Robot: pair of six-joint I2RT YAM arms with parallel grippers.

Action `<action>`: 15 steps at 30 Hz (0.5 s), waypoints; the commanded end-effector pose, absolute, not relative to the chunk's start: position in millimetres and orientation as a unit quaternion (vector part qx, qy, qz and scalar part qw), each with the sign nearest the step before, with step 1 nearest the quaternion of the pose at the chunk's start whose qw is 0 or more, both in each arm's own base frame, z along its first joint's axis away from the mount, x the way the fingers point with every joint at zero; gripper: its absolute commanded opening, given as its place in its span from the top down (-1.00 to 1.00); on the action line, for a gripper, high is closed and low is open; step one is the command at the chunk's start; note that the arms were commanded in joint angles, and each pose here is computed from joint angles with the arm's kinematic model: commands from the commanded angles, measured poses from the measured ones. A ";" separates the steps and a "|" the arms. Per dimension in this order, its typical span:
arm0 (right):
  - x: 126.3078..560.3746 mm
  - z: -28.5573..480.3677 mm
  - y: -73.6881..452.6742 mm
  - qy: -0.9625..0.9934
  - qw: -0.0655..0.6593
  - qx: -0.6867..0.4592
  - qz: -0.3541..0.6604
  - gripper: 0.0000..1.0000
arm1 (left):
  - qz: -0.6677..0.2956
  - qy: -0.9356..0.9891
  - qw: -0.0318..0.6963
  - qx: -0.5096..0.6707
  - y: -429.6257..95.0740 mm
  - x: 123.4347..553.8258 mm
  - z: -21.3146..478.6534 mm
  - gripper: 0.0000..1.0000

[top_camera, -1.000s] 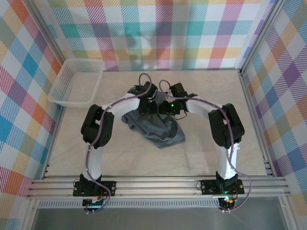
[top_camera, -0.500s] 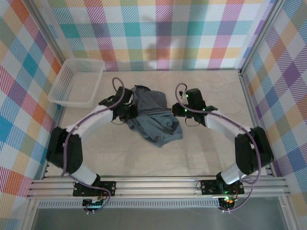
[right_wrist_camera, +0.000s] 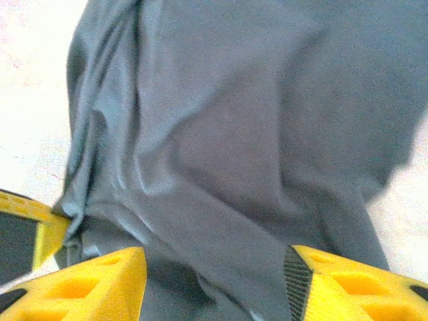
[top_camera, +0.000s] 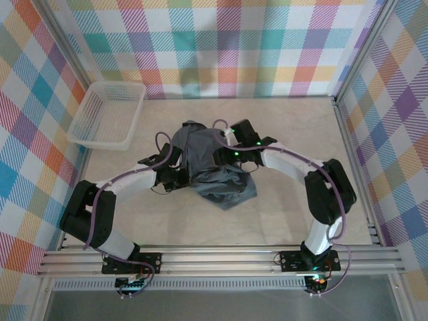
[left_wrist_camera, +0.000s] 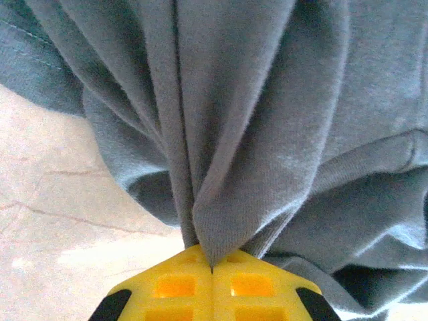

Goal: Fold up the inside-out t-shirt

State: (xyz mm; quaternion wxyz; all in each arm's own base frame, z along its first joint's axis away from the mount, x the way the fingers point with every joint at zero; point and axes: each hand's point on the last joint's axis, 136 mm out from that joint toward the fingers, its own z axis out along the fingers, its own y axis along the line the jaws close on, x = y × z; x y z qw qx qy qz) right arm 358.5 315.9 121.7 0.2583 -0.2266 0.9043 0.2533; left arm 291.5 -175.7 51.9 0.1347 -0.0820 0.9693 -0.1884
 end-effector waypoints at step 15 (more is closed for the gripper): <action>344.1 44.7 341.8 0.874 0.242 -0.402 0.129 -0.27 | -0.228 0.944 0.227 -0.068 -185.4 321.0 130.3 1.00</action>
